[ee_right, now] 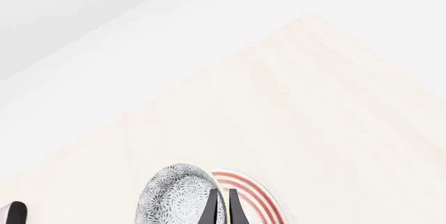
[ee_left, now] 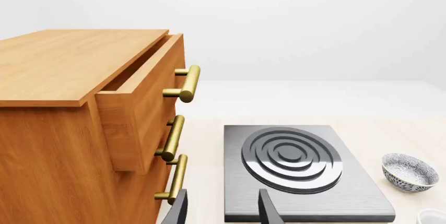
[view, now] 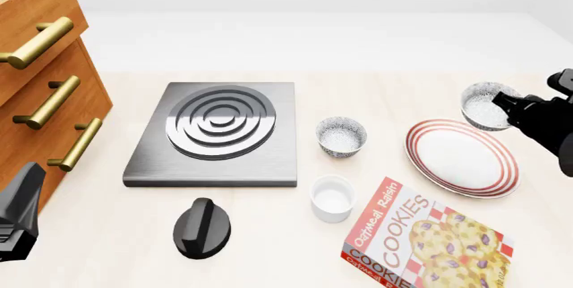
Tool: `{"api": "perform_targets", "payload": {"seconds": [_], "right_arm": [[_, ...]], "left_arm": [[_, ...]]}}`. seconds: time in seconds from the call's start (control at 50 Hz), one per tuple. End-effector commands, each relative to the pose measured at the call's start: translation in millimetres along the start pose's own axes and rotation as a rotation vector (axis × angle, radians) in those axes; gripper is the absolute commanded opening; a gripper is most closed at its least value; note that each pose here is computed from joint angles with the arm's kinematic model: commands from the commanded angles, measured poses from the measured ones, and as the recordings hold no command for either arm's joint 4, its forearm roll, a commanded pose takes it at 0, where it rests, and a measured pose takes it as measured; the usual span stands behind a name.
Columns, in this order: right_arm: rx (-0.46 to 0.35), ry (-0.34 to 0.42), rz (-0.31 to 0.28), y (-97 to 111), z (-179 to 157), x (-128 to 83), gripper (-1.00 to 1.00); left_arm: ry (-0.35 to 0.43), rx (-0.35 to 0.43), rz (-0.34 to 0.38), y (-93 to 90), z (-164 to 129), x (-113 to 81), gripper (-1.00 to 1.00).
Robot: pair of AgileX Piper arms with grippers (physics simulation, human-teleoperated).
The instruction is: Pick the akita bowl next to the plate and place it on the plate.
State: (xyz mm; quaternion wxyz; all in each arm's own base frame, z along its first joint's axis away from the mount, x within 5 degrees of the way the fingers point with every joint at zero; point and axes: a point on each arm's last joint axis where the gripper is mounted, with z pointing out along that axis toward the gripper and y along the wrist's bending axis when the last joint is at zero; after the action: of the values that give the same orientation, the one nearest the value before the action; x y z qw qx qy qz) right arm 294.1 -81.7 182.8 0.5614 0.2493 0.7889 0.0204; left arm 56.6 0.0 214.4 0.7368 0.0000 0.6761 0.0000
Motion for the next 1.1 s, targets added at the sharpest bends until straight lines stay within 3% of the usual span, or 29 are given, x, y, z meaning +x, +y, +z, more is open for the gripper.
{"api": "perform_targets", "payload": {"seconds": [0.02, 1.1], "right_arm": [[-0.009, 0.005, -0.002, 1.9, 2.0, 5.5, -1.00], [-0.016, 0.047, -0.049, 1.8, 13.0, 25.9, -1.00]], "left_arm": [[0.000, 0.000, 0.000, 0.0, 0.0, 0.0, 1.00], [0.000, 0.000, 0.000, 0.0, 0.0, 0.0, 1.00]]}}
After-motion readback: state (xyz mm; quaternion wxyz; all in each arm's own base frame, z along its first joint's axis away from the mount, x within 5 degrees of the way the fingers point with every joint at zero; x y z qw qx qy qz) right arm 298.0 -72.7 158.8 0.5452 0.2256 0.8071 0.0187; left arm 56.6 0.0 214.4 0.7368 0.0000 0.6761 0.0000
